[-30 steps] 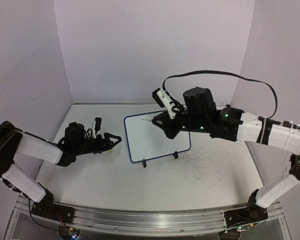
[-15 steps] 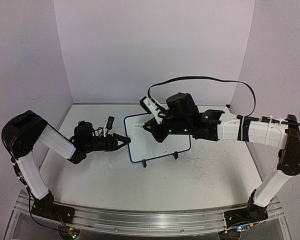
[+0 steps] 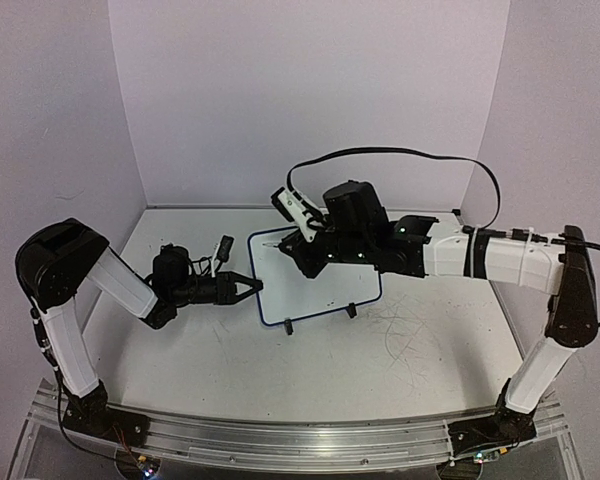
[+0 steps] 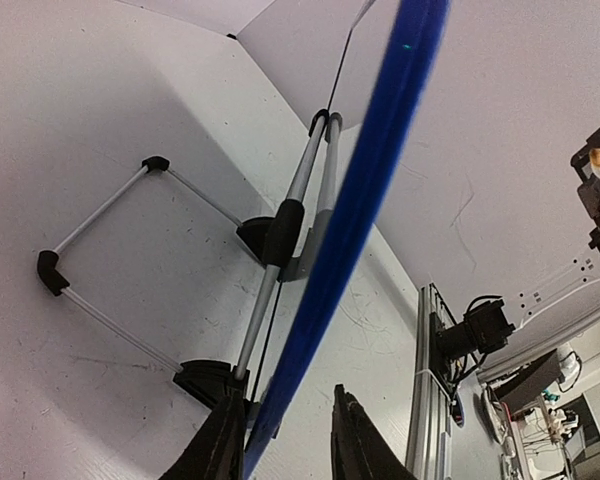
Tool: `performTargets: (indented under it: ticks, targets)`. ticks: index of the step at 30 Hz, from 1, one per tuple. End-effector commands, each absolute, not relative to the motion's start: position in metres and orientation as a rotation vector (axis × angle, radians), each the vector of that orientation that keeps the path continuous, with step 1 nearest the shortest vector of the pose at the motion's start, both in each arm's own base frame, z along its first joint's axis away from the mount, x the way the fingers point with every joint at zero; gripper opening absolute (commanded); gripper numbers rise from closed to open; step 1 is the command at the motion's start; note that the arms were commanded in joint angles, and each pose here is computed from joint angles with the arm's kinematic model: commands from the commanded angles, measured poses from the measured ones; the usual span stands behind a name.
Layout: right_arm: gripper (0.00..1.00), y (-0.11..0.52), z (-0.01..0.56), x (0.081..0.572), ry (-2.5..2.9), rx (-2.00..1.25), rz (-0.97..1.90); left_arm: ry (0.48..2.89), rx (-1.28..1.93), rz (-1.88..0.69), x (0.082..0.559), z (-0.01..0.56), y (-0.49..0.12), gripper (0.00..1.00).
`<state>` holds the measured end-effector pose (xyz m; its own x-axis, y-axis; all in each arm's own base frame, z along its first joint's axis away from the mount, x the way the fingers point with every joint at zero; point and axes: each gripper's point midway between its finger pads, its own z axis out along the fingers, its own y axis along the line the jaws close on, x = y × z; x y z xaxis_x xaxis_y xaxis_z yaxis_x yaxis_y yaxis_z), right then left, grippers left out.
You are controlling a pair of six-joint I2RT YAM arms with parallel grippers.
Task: Write a sentence on the whiteboard
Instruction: Hold the whiteboard at the center of the board.
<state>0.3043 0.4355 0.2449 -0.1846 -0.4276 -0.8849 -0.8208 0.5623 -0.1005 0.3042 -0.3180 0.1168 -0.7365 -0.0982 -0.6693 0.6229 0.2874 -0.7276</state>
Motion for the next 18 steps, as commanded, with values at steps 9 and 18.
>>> performTargets:
  ticks: [9,18]
  targets:
    - [0.0,0.446,0.255,0.325,1.778,-0.963,0.431,1.805,0.654,-1.444,0.309,0.121,-0.326,0.11]
    - [0.0,0.45,0.252,0.332,1.783,-0.953,0.415,1.797,0.671,-1.392,0.309,0.117,-0.323,0.03]
